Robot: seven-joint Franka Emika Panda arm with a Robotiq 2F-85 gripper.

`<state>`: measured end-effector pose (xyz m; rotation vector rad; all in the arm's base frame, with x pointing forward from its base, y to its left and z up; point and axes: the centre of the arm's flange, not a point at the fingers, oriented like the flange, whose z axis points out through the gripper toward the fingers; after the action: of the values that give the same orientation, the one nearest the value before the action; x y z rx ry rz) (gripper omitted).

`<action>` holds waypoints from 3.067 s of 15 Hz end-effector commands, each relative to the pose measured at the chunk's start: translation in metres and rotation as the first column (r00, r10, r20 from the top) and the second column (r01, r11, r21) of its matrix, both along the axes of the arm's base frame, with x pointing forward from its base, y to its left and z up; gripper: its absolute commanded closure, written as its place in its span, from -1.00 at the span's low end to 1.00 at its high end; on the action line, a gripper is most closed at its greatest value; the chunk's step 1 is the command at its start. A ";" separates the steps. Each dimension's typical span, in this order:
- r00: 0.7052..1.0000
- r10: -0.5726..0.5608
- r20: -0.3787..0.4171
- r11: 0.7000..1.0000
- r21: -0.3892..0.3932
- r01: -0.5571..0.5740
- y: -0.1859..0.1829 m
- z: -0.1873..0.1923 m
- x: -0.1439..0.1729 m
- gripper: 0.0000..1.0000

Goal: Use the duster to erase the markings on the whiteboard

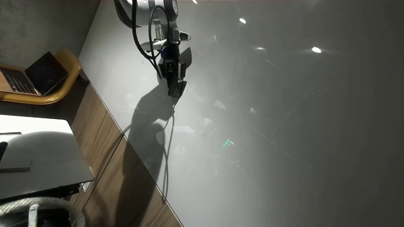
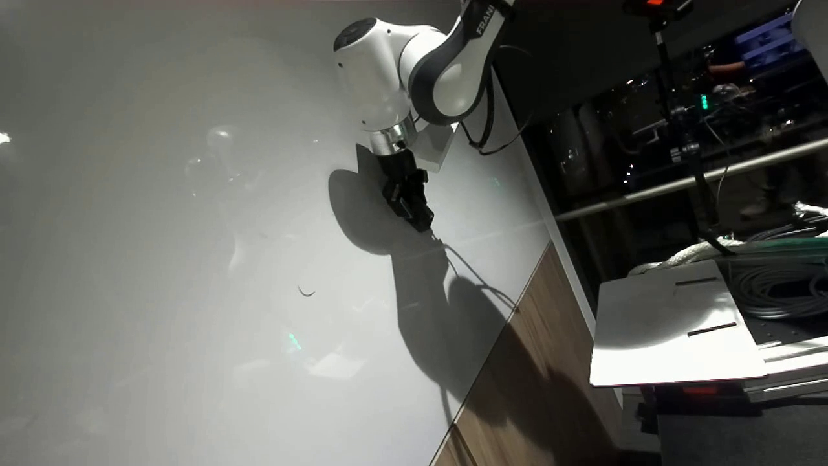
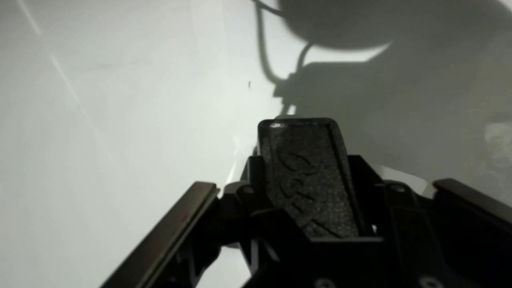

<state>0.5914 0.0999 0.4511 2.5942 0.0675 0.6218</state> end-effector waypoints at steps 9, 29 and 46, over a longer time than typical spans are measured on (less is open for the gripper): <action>0.968 0.206 0.144 0.977 0.017 -0.210 0.120 0.080 -0.003 0.42; 0.940 0.335 -0.058 0.938 -0.074 -0.339 0.297 0.017 0.047 0.42; 0.976 -0.004 -0.217 0.992 -0.125 -0.024 0.074 -0.003 -0.002 0.42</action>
<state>0.6037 0.2309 0.4710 2.4925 0.2310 0.3908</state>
